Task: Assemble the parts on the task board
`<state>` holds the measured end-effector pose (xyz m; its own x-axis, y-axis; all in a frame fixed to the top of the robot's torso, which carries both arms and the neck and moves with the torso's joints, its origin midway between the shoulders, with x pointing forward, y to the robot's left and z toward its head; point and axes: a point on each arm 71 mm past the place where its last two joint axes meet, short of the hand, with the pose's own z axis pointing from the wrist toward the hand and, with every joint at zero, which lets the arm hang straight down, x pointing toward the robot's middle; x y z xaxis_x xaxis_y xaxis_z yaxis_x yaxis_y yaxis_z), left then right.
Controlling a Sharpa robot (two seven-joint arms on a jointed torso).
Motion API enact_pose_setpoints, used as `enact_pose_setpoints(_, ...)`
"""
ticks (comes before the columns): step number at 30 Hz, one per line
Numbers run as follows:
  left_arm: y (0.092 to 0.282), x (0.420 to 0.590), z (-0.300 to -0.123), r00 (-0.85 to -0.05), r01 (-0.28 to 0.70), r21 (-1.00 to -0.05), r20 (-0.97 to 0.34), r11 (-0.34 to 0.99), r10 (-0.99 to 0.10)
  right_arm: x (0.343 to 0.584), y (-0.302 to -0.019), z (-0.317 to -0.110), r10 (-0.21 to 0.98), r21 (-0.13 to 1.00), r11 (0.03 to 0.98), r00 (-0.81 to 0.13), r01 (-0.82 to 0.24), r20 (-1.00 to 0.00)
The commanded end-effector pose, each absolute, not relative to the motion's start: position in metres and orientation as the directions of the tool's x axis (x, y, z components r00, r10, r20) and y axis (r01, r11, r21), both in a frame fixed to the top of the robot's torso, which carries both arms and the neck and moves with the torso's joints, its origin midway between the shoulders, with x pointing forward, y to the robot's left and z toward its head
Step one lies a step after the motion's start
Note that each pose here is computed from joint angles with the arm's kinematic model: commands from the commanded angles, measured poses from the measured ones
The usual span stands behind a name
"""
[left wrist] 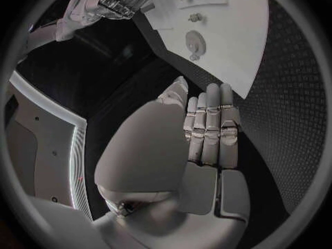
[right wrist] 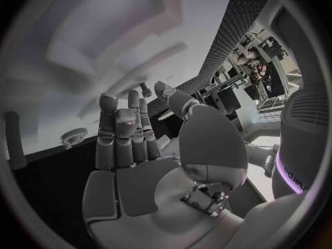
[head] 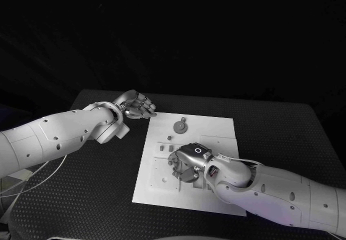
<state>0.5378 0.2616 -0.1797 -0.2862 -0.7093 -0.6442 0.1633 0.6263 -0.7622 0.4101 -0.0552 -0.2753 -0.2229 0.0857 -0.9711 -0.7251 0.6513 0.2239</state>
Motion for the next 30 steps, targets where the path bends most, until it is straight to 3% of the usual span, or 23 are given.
enact_pose_setpoints(1,0.261,0.538,-0.179,-0.29,0.167,-0.765,-0.642,0.623,-0.71,0.409,-0.059,-0.274,0.107,0.237,0.654,-0.222,-0.719,-0.969)
enact_pose_setpoints(7,0.264,0.538,-0.179,-0.287,0.164,-0.764,-0.643,0.625,-0.71,0.404,-0.073,-0.266,0.14,0.247,0.657,-0.207,-0.712,-0.968)
enact_pose_setpoints(12,0.266,0.539,-0.179,-0.281,0.161,-0.762,-0.645,0.627,-0.711,0.407,-0.082,-0.245,0.2,0.265,0.657,-0.175,-0.706,-0.964)
enact_pose_setpoints(16,0.268,0.539,-0.179,-0.277,0.162,-0.761,-0.646,0.628,-0.711,0.416,-0.095,-0.229,0.26,0.343,0.659,-0.225,-0.67,-0.939)
enact_pose_setpoints(24,0.268,0.54,-0.179,-0.273,0.166,-0.761,-0.646,0.627,-0.712,0.439,-0.13,-0.199,0.189,0.277,0.718,-0.204,-0.639,-0.961)
enact_pose_setpoints(30,0.267,0.54,-0.179,-0.272,0.166,-0.761,-0.647,0.627,-0.712,0.443,-0.149,-0.198,0.077,0.236,0.731,-0.267,-0.64,-0.961)
